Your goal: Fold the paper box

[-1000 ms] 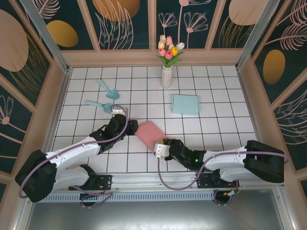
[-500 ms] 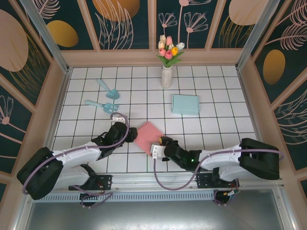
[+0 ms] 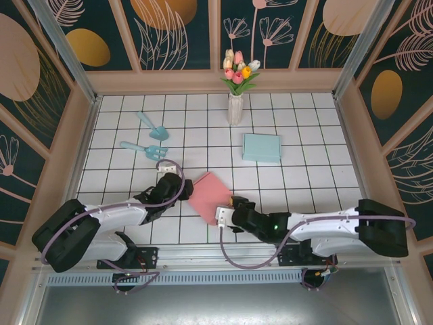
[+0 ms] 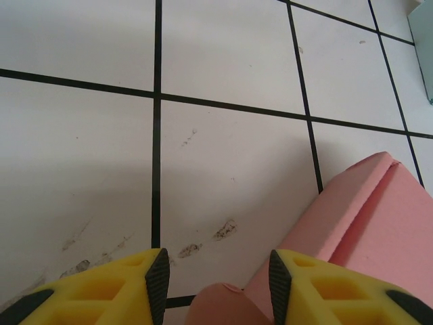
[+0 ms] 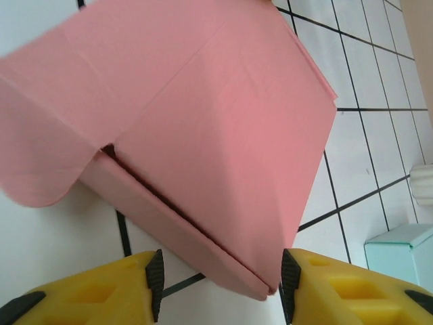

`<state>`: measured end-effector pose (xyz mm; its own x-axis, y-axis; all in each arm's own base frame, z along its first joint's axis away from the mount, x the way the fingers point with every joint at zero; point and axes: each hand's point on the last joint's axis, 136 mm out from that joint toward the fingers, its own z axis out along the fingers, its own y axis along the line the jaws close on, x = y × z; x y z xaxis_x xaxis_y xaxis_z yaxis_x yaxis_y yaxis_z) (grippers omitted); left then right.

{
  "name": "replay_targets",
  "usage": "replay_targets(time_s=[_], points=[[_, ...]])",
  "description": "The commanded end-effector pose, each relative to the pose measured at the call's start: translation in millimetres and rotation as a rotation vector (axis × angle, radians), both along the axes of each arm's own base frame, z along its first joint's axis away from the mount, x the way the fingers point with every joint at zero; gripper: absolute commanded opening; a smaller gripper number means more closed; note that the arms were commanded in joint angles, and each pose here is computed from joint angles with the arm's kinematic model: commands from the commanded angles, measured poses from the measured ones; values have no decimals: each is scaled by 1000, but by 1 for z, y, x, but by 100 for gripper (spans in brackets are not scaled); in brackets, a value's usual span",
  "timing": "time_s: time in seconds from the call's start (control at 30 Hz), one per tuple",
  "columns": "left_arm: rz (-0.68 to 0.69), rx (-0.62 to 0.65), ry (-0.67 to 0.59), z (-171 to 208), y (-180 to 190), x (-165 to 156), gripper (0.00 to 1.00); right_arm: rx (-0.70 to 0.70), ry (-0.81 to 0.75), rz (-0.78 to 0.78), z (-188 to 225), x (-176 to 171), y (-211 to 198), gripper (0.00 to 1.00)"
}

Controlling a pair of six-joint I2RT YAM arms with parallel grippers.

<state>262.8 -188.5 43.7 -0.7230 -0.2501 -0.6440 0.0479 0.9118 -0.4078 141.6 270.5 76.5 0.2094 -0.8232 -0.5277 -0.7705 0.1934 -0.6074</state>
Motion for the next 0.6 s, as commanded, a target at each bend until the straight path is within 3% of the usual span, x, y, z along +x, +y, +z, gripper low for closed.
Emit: replay_targets(time_s=[0.0, 0.1, 0.2, 0.4, 0.57], points=[[28, 0, -10, -1, 3, 2, 46, 201, 51, -124, 42, 3, 8, 56], [32, -21, -13, 0, 2, 1, 46, 428, 174, -284, 73, 10, 13, 57], [34, -38, -16, 3, 1, 1, 45, 675, 295, -554, 88, 25, 4, 58], [39, -50, -18, 6, 1, 0, 45, 1223, 565, -1186, 62, 40, -40, 66], [42, -61, -36, 13, 2, 1, 45, 1326, 726, -1297, 40, 28, -28, 66]])
